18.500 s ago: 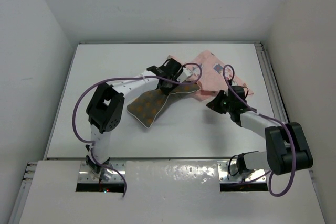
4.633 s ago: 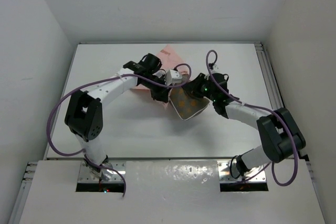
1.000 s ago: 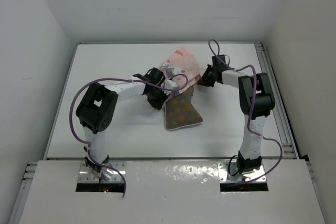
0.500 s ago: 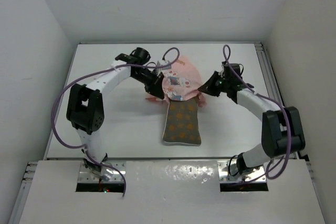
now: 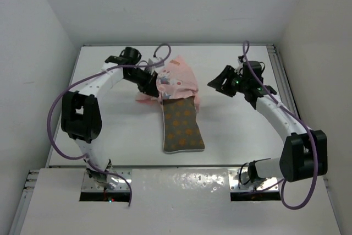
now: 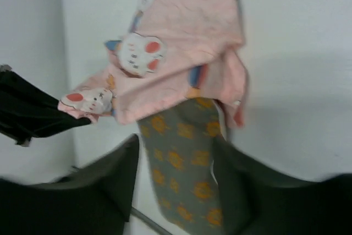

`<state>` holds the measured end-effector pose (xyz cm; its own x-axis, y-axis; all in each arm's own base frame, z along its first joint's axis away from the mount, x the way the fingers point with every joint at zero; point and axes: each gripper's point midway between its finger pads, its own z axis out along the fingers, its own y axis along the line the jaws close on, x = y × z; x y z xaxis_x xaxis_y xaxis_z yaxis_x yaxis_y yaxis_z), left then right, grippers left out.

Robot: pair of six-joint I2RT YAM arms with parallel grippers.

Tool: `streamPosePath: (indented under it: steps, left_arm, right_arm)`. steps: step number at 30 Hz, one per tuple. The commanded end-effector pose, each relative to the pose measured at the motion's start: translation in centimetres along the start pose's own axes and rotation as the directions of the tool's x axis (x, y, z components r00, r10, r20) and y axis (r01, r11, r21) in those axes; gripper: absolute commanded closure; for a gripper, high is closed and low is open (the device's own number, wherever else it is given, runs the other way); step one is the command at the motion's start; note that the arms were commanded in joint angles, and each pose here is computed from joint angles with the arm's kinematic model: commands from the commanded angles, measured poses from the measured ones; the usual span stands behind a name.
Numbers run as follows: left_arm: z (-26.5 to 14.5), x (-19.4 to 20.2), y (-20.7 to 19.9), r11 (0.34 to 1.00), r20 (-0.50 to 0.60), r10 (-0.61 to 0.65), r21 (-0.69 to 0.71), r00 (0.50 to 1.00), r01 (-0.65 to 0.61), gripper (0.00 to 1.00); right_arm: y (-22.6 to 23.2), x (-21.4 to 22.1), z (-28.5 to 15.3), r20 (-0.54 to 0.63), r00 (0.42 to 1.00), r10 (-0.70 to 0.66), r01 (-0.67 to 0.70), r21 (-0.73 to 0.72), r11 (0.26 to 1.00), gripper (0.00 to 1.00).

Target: Put the pillow into the pillowcase

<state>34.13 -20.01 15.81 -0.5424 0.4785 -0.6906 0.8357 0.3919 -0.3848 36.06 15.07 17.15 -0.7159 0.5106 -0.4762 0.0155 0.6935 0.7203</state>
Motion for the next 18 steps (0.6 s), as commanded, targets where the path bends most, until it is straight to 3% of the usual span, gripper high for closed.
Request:
streamPosePath:
  steps: [1, 2, 4, 5, 6, 9, 12, 15, 18]
  left_arm:
    - [1.9, 4.3, 0.2, 0.996, -0.166, 0.059, -0.055, 0.984, -0.068, 0.98]
    - [2.3, 5.6, -0.1, 0.996, -0.204, 0.076, -0.033, 0.976, -0.085, 0.97]
    - [2.2, 7.4, -0.7, 0.997, -0.265, 0.074, -0.015, 0.961, -0.081, 0.91]
    - [2.1, 8.0, -1.0, 0.994, -0.291, 0.104, 0.002, 0.951, -0.109, 0.87]
    - [1.8, 8.7, -1.5, 0.994, -0.323, 0.112, 0.017, 0.94, -0.112, 0.68]
    - [1.1, 8.0, -0.9, 0.98, -0.369, 0.169, -0.038, 0.914, -0.197, 0.43]
    - [-0.1, 2.9, 0.4, 0.937, -0.291, 0.219, -0.203, 0.931, -0.283, 0.31]
    - [-0.4, -2.7, 0.7, 0.863, -0.199, 0.294, -0.364, 0.935, -0.349, 0.31]
    - [1.0, -5.5, 0.2, 0.821, -0.168, 0.356, -0.414, 0.919, -0.394, 0.32]
  right_arm:
    - [-2.2, 4.8, 0.5, -0.154, 0.972, -0.178, 0.191, 0.072, 0.979, 0.38]
    - [-1.7, 6.4, 0.9, -0.187, 0.951, -0.244, 0.256, 0.041, 0.966, 0.24]
    - [-1.8, 8.6, 1.3, -0.241, 0.931, -0.275, 0.284, 0.006, 0.959, 0.13]
    - [-1.8, 10.1, 1.9, -0.283, 0.914, -0.29, 0.298, -0.015, 0.954, 0.02]
    - [-1.8, 10.9, 2.1, -0.308, 0.904, -0.295, 0.302, -0.026, 0.953, 0.01]
    - [-1.6, 12.6, 3.0, -0.359, 0.877, -0.32, 0.328, -0.039, 0.944, 0.01]
    - [-1.4, 13.1, 3.3, -0.354, 0.871, -0.34, 0.346, -0.048, 0.937, 0.01]
    - [-1.3, 13.5, 3.0, -0.343, 0.872, -0.35, 0.355, -0.05, 0.934, 0.01]
    - [-1.7, 14.5, 2.6, -0.347, 0.874, -0.341, 0.345, -0.052, 0.937, 0.01]
